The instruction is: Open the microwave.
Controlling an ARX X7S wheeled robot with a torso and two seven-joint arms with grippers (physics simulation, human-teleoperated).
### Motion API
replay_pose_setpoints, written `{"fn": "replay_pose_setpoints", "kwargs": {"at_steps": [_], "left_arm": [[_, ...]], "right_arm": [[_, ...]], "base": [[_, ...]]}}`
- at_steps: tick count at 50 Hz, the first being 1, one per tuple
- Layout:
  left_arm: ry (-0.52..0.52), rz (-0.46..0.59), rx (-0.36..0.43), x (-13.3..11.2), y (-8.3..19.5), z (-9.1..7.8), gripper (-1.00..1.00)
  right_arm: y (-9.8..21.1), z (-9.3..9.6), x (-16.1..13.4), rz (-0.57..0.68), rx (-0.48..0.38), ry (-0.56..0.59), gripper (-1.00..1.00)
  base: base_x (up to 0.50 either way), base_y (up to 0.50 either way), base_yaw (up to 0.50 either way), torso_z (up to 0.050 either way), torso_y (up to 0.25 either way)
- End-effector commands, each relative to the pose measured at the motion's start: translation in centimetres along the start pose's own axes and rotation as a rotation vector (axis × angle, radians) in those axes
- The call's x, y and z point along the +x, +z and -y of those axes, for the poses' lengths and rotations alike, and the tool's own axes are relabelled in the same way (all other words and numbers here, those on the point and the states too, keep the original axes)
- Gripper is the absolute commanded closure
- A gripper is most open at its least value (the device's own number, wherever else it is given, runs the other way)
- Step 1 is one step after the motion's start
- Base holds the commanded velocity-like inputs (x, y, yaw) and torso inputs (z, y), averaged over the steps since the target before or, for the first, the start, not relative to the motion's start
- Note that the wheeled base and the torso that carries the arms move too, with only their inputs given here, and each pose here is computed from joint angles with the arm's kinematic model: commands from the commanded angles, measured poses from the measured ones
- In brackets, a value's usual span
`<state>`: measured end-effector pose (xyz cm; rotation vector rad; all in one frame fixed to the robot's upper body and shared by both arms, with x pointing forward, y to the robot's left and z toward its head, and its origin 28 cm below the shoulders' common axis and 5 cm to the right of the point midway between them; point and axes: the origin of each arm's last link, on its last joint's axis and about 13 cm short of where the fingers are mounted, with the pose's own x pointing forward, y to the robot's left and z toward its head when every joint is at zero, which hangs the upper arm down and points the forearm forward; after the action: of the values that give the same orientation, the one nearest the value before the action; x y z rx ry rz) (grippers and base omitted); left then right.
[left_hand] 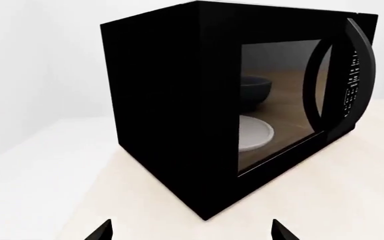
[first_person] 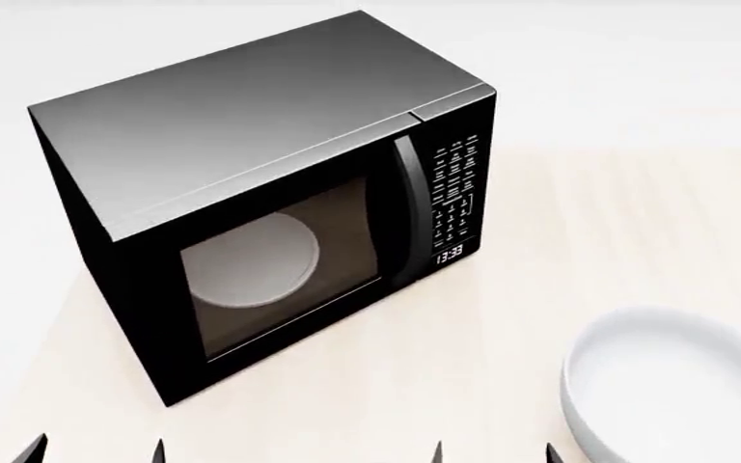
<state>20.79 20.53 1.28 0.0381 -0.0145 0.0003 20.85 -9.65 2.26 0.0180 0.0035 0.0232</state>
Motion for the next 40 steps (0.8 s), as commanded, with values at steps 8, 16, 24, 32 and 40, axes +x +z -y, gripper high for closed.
{"fn": "replay_pose_setpoints", "kwargs": {"at_steps": [8, 16, 24, 32, 40], "left_arm": [[0.0, -0.007, -0.004, -0.1, 0.0, 0.1, -1.0], [0.0, -0.008, -0.006, 0.0, 0.0, 0.1, -1.0], [0.0, -0.012, -0.009, 0.0, 0.0, 0.1, -1.0], [0.0, -0.014, -0.012, 0.2, -0.1, 0.1, -1.0], [-0.001, -0.01, -0.012, 0.2, -0.1, 0.1, -1.0]], "right_arm": [[4.3, 1.0, -0.6, -0.004, 0.0, 0.014, -1.0], [6.8, 0.9, -0.4, -0.014, -0.033, 0.06, -1.0], [9.7, 1.3, 0.6, 0.011, -0.07, 0.08, -1.0], [12.5, 1.5, 2.4, 0.046, -0.111, 0.09, -1.0], [14.6, 1.5, 4.6, 0.064, -0.145, 0.11, -1.0]], "base": [[0.0, 0.0, 0.0, 0.0, -0.017], [0.0, 0.0, 0.0, 0.005, -0.17], [0.0, 0.0, 0.0, 0.006, -0.171], [0.0, 0.0, 0.0, 0.006, -0.173], [0.0, 0.0, 0.0, 0.006, -0.172]]}}
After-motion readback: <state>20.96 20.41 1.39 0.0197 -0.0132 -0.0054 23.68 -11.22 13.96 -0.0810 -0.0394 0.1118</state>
